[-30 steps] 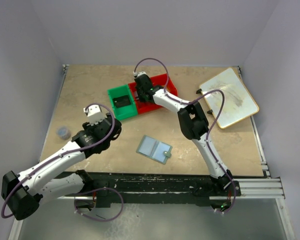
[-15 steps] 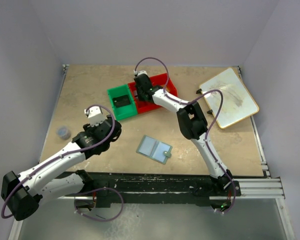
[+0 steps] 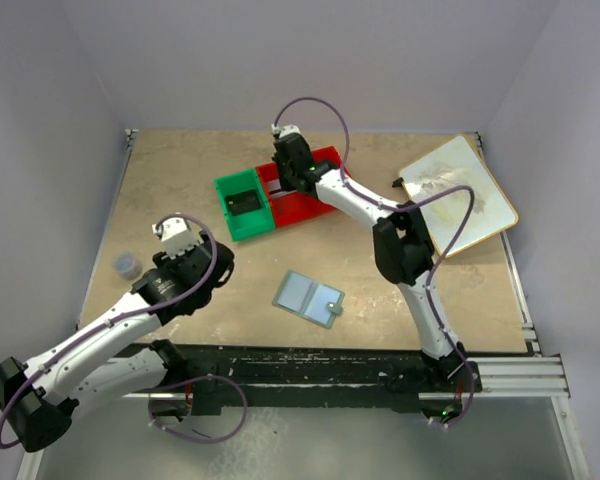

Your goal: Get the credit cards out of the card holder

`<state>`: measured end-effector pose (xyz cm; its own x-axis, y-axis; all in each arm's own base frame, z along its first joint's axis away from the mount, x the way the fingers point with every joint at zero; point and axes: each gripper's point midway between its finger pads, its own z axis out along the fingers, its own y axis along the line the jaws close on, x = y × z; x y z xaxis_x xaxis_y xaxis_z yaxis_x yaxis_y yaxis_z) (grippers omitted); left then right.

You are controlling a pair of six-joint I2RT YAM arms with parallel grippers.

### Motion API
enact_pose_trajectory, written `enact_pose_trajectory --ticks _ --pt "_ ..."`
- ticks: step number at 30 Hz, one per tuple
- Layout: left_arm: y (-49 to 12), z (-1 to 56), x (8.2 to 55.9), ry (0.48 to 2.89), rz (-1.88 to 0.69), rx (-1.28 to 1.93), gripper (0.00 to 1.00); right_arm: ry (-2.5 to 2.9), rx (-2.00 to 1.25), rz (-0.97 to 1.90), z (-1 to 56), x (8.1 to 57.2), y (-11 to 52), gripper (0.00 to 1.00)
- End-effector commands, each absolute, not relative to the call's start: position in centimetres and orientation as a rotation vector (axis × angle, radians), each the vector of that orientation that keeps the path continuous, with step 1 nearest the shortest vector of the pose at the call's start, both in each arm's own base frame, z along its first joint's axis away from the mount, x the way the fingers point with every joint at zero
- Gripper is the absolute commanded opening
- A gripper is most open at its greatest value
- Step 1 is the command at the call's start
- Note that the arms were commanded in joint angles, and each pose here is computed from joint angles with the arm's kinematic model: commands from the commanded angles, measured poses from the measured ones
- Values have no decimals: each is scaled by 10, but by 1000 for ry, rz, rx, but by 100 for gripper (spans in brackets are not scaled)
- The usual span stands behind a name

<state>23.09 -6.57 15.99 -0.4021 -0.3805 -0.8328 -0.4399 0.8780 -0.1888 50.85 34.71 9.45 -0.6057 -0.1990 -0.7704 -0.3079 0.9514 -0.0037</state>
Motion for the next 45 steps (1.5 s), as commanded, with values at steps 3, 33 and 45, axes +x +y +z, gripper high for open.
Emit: enact_pose_trajectory --ticks 3,33,45 --pt "-49 183 230 1928 76 -679 74 2038 -330 312 203 503 357 22" --pt "-33 195 222 1870 86 -726 74 2161 -627 242 54 474 464 20" --pt "-33 193 220 1876 76 -726 74 2204 -572 115 11 477 449 17"
